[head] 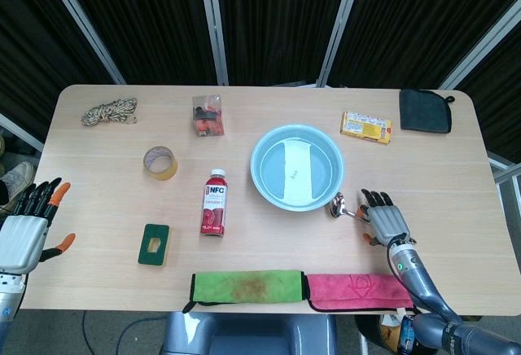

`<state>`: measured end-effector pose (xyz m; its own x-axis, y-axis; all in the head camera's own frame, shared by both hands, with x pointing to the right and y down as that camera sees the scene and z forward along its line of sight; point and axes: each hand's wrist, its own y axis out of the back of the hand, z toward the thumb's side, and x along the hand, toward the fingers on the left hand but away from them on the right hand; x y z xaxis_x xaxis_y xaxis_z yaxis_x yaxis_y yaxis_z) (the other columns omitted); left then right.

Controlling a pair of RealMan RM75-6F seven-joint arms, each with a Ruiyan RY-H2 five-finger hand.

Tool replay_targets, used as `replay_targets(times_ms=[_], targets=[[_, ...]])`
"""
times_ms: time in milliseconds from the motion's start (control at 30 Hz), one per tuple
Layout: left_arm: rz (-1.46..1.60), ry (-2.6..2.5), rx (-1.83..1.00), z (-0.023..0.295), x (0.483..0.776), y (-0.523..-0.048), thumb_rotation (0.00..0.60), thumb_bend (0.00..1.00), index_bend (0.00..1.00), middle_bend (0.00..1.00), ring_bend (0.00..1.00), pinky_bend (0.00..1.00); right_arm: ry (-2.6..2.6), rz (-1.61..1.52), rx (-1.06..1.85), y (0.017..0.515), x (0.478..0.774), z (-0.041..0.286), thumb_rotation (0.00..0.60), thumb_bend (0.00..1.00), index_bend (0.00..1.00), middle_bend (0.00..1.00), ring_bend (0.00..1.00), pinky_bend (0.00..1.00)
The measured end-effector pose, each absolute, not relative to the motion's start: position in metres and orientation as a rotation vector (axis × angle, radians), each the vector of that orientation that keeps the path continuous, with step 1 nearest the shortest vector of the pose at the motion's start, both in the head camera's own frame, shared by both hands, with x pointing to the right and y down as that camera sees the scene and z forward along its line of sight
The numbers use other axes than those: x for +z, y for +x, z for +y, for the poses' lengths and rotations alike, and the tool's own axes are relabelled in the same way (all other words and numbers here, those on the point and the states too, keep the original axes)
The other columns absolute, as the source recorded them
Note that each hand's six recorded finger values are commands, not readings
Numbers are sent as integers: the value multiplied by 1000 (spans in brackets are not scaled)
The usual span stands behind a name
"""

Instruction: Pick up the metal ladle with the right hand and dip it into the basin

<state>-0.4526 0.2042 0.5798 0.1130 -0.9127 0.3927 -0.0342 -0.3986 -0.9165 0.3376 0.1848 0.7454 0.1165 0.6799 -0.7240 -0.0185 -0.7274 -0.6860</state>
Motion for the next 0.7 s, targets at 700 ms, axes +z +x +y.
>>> replay_targets(times_ms=[700], targets=[[929,-1602,-1409,203,587,-450,600,241,0,0,0,36,-1845,-726,1672,357,741,167,600,256,372,0,0,0]])
